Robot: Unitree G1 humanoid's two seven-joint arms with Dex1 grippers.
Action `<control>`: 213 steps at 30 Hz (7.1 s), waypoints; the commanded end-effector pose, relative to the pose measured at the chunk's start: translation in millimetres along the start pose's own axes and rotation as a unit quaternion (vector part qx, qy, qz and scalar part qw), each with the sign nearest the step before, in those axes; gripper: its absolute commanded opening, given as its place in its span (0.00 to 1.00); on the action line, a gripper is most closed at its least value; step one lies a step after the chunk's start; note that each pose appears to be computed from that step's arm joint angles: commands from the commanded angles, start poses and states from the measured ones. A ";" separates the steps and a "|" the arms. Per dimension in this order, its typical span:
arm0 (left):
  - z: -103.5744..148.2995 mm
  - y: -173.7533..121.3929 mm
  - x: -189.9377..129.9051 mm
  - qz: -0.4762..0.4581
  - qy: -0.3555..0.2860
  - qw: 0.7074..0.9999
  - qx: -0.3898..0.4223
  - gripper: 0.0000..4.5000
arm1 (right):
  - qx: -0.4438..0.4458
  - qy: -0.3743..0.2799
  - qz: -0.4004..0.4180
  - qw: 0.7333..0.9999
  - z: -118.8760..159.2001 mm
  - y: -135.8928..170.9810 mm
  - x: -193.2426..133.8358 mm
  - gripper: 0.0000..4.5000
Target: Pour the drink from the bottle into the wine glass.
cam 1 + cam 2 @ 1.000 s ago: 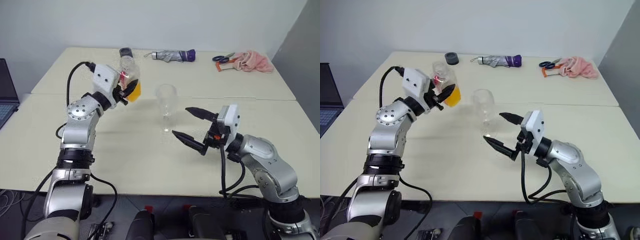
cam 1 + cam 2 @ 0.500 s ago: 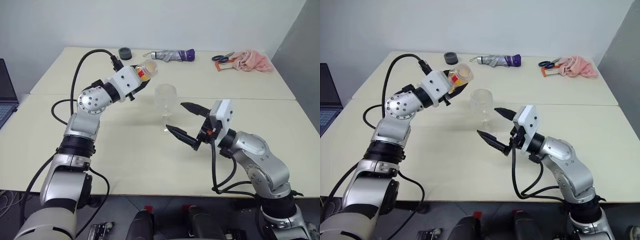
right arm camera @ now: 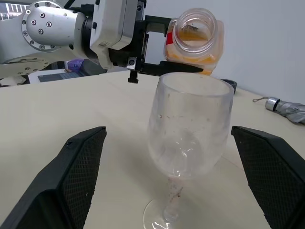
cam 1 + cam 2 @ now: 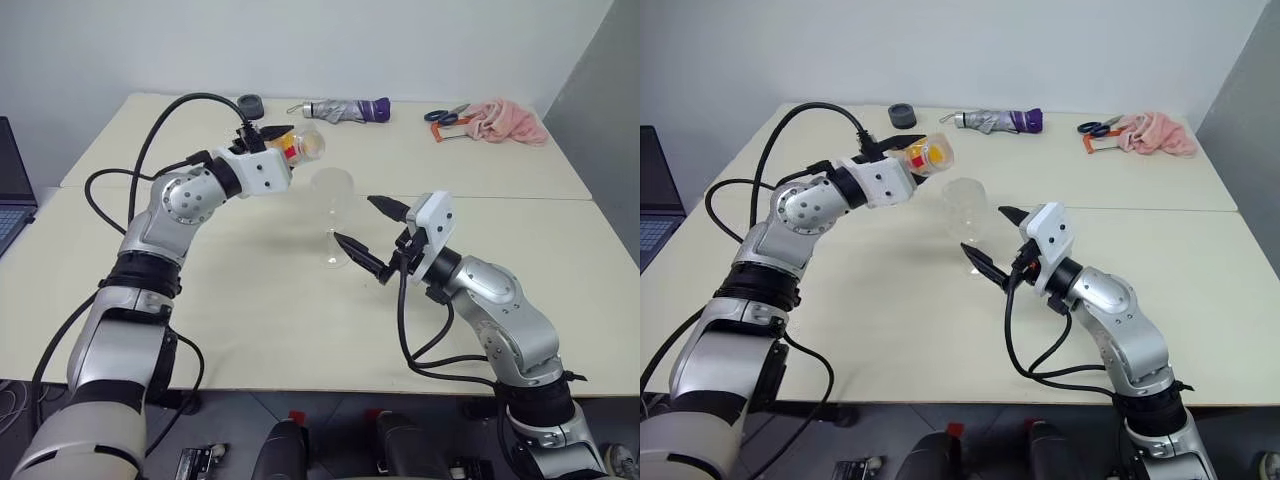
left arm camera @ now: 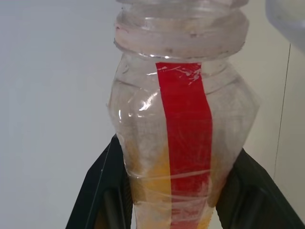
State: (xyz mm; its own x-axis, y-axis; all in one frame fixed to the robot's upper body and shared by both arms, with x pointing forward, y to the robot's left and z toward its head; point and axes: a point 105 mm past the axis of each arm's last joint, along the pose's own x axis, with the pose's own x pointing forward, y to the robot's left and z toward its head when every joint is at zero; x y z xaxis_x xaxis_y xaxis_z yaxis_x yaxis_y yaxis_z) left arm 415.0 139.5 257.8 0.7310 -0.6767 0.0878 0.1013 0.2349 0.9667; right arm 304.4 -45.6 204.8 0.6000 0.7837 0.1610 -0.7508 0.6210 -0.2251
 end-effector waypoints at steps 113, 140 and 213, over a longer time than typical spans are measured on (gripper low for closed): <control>23.3 55.1 13.4 0.047 -0.038 0.968 0.245 0.39 | -0.007 -0.054 0.008 0.998 -0.3 32.1 -30.7 1.00; 22.3 54.1 14.3 0.044 -0.039 0.965 0.256 0.39 | -0.003 -0.053 0.014 0.998 -1.2 34.8 -29.2 1.00; -53.8 7.7 -46.6 0.194 0.103 0.863 -0.455 0.38 | 0.016 0.011 0.138 0.990 1.9 39.4 -24.0 1.00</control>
State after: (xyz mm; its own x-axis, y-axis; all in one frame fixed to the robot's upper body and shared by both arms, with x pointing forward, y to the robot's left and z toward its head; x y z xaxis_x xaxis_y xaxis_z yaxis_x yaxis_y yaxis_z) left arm 424.3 198.4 240.5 0.9156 -0.3479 0.2014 0.2684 0.9021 0.3380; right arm 266.1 -46.1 176.7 0.4321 0.9008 0.0439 -0.8760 0.4308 -0.2167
